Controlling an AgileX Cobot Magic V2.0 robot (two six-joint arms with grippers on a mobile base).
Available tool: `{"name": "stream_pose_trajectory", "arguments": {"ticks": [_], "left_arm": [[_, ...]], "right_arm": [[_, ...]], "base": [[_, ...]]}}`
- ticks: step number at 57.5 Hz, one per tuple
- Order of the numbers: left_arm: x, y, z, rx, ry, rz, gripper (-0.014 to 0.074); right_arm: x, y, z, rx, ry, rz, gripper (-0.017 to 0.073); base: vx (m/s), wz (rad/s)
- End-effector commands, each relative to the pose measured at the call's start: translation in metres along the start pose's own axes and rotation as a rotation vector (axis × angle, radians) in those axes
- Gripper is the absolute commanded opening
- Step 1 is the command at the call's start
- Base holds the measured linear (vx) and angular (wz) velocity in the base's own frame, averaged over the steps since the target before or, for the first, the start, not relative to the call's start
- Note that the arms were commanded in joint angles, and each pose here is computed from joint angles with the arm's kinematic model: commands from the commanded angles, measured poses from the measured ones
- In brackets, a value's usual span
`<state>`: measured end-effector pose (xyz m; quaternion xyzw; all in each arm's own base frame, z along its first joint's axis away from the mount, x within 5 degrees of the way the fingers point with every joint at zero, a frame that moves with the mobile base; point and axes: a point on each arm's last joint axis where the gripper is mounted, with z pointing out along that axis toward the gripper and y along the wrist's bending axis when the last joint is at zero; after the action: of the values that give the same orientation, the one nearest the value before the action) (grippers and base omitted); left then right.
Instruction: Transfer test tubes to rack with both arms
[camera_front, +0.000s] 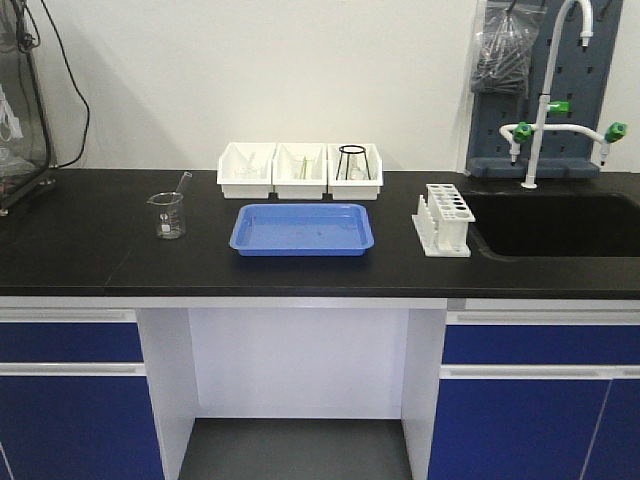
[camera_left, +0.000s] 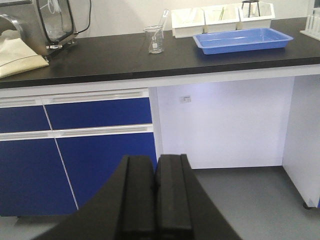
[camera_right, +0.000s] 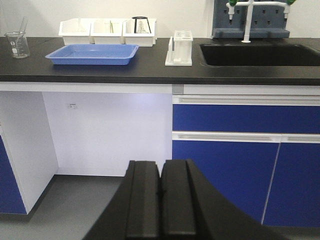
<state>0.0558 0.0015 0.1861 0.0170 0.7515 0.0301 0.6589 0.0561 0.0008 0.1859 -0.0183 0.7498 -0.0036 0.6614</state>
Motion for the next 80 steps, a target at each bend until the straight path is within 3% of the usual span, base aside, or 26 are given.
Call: {"name": "stream_pose_trajectory", "arguments": {"ticks": [1, 80], "left_arm": [[-0.0162, 0.0011, -0.0025, -0.009, -0.108, -0.01, -0.0004], [-0.0162, 0.0011, -0.0025, -0.009, -0.108, -0.01, -0.0004]], "right_arm": [[-0.0028, -0.0003, 0.0007, 0.007, -0.065, -0.012, -0.0012], [-0.0027, -0.0003, 0.0007, 0.007, -0.064, -0.012, -0.0012]], "base": [[0.16, 0.12], [0.21, 0.0]]}}
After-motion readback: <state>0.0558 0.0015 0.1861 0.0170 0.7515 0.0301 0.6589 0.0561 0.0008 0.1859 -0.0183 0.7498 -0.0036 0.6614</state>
